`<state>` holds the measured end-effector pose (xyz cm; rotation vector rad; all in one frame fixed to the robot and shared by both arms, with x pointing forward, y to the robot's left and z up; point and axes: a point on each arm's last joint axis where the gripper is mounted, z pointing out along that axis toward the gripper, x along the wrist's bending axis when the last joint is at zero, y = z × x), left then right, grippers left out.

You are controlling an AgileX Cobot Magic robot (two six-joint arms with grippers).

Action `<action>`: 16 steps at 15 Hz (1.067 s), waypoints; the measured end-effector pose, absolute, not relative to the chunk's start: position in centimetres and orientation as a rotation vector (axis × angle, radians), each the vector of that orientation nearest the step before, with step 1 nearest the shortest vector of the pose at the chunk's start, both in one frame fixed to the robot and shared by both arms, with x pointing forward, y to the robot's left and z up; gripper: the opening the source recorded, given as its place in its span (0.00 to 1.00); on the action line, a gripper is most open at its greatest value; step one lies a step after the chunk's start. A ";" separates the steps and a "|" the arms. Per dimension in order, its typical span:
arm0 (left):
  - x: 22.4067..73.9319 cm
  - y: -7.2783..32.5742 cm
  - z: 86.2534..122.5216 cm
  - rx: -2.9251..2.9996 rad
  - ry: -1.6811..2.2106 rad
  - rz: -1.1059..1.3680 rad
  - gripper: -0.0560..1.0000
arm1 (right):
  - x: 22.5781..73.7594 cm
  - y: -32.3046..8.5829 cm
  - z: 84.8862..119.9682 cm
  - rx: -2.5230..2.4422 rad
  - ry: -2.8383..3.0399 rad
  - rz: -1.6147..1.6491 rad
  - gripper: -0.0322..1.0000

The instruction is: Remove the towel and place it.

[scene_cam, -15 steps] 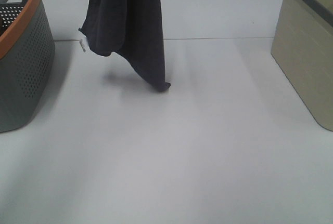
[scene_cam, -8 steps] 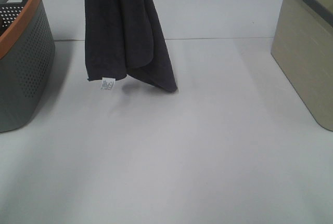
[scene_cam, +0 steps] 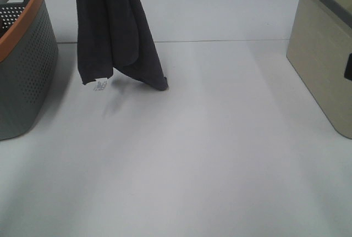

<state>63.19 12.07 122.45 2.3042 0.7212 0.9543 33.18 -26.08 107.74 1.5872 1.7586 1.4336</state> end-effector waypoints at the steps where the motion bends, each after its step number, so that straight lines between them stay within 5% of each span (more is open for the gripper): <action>1: 63.2 12.1 122.4 2.305 0.732 0.959 0.05 | 34.2 -26.1 107.5 1.584 1.784 1.423 0.83; 11: 64.1 12.0 122.1 2.135 0.965 0.915 0.05 | 41.7 -24.9 106.2 1.437 1.952 1.567 0.81; 16: 66.5 10.1 119.2 2.059 1.034 0.864 0.05 | 45.1 -25.1 105.1 1.441 1.976 1.489 0.80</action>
